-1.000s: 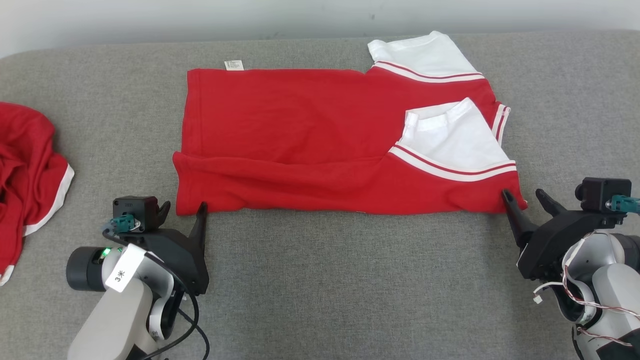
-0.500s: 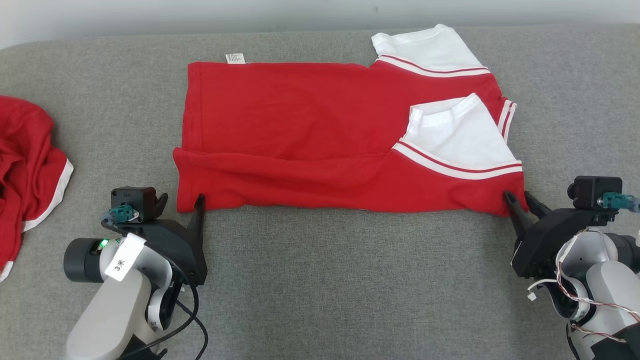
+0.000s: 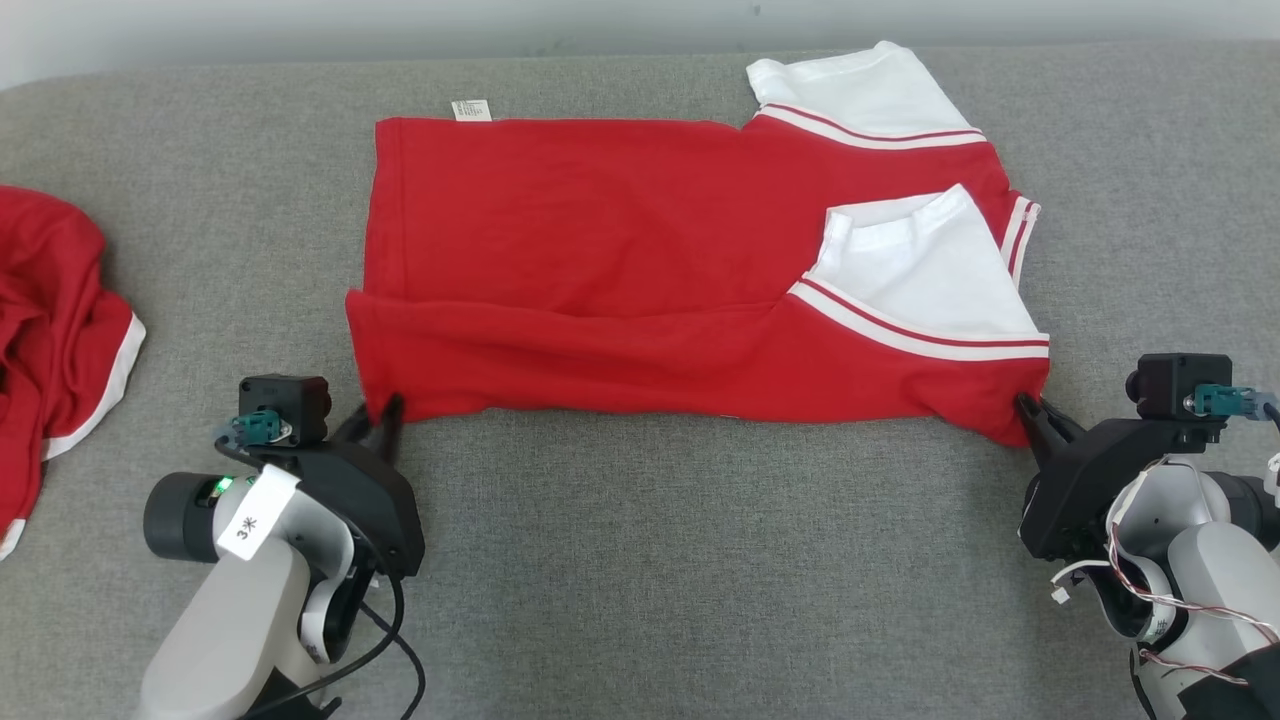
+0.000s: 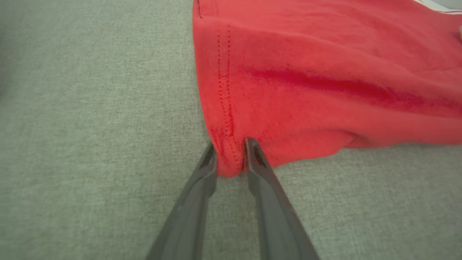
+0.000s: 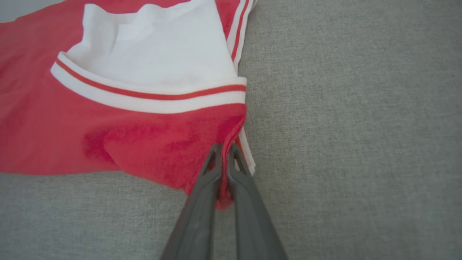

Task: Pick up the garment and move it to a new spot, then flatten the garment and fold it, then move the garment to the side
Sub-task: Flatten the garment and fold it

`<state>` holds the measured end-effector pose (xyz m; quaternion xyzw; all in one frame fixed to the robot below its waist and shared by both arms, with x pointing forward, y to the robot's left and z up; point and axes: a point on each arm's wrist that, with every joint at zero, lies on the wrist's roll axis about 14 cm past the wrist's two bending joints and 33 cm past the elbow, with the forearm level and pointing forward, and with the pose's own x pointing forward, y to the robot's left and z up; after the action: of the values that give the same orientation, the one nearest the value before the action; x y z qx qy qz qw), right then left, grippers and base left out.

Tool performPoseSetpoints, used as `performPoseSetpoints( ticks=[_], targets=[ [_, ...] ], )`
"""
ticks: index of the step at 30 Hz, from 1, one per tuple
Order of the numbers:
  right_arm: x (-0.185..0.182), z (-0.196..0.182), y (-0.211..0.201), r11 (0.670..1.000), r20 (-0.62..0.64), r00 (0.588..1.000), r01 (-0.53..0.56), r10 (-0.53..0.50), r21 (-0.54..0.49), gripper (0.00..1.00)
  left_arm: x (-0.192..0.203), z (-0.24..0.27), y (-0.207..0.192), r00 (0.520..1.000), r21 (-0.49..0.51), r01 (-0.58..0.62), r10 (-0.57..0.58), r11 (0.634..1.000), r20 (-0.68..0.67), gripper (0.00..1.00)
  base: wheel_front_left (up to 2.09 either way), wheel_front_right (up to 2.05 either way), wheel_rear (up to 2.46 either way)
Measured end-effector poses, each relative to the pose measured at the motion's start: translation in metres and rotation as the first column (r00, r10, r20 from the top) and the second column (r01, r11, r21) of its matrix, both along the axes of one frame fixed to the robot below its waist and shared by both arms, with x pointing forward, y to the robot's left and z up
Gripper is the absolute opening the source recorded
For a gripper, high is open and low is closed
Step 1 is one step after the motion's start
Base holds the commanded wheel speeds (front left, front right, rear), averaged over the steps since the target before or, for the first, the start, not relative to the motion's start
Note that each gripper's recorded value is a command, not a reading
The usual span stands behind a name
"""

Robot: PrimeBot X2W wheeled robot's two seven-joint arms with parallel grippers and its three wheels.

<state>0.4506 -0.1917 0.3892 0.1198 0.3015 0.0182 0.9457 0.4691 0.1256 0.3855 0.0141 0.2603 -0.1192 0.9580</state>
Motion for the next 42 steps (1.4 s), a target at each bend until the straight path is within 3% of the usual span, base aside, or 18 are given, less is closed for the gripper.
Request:
performPoseSetpoints(
  ticks=[13, 18, 23, 42],
  targets=[
    [-0.001, 0.001, 0.001, 1.000, -0.007, 1.000, -0.002, 0.002, 0.004, 0.00, 0.004, 0.013, 0.005, 0.998, -0.060, -0.038, 0.042, 0.997, 0.054, 0.00, 0.00, 0.00, 0.00],
    [-0.011, 0.004, 0.000, 0.998, 0.003, 1.000, 0.015, -0.015, 0.064, 0.00, -0.004, 0.020, 0.001, 0.996, -0.141, -0.028, 0.040, 0.990, 0.082, 0.00, 0.00, 0.00, 0.00],
    [-0.031, 0.007, 0.004, 0.992, 0.019, 1.000, -0.001, -0.002, 0.123, 0.00, -0.031, 0.020, 0.006, 0.993, -0.259, -0.054, 0.080, 0.964, 0.089, 0.00, 0.00, 0.00, 0.00],
    [-0.128, 0.029, -0.010, 0.965, 0.031, 0.999, 0.020, -0.030, 0.261, 0.00, -0.119, -0.002, 0.015, 0.995, -0.345, -0.095, 0.100, 0.934, -0.003, 0.00, 0.00, 0.00, 0.00]
  ],
)
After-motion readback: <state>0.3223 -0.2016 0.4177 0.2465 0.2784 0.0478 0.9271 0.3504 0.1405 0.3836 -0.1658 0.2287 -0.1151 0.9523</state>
